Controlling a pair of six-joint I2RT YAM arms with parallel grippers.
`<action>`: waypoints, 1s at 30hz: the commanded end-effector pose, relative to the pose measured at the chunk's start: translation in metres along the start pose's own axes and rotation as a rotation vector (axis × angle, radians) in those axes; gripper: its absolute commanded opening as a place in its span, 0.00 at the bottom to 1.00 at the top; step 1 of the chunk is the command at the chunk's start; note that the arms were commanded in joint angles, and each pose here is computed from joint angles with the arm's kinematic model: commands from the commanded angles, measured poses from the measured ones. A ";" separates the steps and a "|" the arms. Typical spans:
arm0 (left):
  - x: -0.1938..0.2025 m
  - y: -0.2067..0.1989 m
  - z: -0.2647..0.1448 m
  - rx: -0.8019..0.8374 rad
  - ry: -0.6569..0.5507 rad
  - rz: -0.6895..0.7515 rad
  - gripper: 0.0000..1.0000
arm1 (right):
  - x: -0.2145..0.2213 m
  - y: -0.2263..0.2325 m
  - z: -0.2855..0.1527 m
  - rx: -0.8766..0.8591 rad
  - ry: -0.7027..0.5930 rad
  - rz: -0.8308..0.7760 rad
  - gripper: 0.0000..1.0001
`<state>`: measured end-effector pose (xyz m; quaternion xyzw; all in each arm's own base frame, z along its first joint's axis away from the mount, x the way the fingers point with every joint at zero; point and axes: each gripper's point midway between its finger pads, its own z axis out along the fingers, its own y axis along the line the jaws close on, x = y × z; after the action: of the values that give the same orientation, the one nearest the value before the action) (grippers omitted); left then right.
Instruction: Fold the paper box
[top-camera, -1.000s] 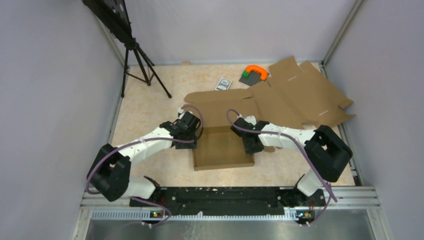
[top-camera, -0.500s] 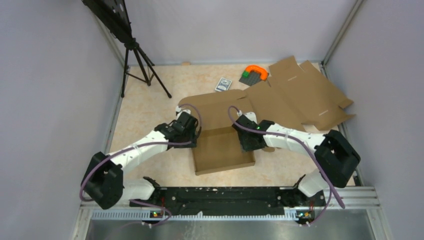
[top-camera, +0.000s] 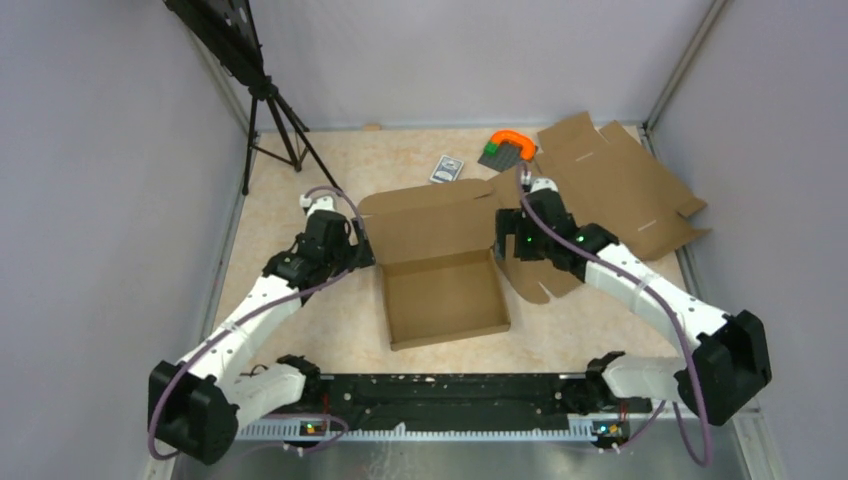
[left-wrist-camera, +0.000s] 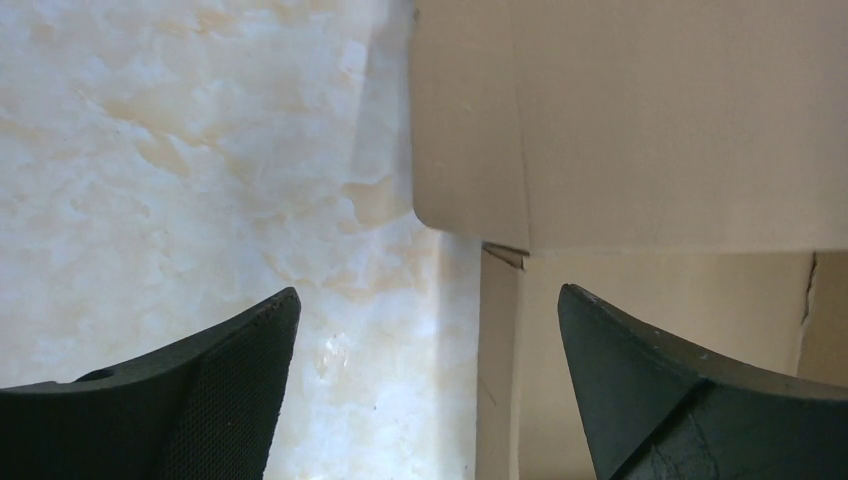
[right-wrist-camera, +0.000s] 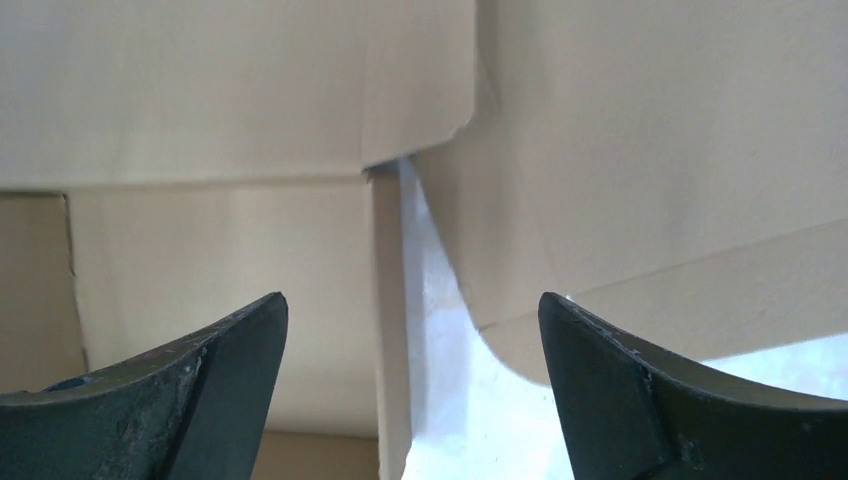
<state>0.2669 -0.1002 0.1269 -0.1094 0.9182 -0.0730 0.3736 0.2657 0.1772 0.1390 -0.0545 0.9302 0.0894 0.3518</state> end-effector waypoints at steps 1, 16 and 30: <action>-0.017 0.000 0.016 0.079 -0.029 -0.124 0.98 | -0.056 0.006 -0.005 -0.155 -0.115 0.103 0.96; -0.034 0.006 0.081 0.196 0.109 -0.353 0.94 | -0.100 -0.036 0.096 -0.155 0.000 0.324 0.91; -0.047 -0.019 0.104 0.304 0.165 -0.363 0.67 | -0.087 -0.009 0.133 -0.331 0.098 0.334 0.64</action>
<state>0.3504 -0.1017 0.0643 -0.2315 0.9049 -0.2471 0.2578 0.4013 0.1817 0.0737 0.0652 0.9357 0.2414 0.2487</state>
